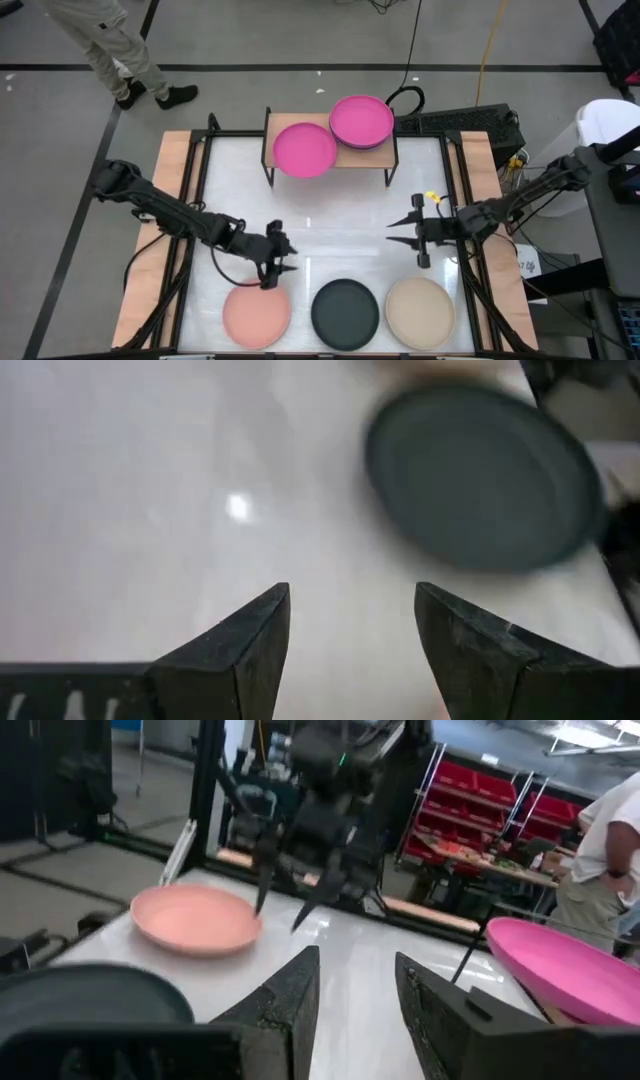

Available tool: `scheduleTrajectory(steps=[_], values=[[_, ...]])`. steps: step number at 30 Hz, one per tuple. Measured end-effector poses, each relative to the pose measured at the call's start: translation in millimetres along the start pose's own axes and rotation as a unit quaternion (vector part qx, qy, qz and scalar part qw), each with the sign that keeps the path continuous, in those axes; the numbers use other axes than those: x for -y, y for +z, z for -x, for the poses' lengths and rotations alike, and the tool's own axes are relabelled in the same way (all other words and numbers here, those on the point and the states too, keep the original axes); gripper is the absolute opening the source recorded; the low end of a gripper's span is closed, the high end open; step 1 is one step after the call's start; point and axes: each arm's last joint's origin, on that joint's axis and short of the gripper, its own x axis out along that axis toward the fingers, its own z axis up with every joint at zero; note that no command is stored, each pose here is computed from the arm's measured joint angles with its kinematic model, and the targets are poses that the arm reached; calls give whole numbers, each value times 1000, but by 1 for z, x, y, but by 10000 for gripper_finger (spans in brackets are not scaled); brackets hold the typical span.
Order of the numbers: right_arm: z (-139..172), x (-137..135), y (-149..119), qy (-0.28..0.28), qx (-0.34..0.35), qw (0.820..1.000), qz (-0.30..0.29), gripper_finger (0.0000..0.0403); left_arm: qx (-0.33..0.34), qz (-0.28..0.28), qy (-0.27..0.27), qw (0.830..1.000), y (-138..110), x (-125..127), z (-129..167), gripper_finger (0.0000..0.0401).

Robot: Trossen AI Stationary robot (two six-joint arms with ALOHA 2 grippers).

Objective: Place and stack plates onto a shelf
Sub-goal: Stack the light pink plate on top of the pink plate on the shelf

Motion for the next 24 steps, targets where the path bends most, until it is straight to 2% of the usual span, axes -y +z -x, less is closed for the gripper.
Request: scheduleTrajectory(steps=[2, 6, 13, 24], values=[[3, 1, 1, -1, 11, 1000, -5, 114, -32, 19, -28, 999, -6, 3, -3, 218], [6, 3, 3, -2, 20, 1000, -9, 114, -86, 23, -56, 994, -18, 10, -8, 218], [6, 3, 4, -1, 23, 1000, -19, 114, -183, 29, -39, 982, -39, 9, -13, 218], [6, 2, 2, 2, 16, 999, -31, 114, -255, 20, -30, 966, -56, 8, -21, 218]])
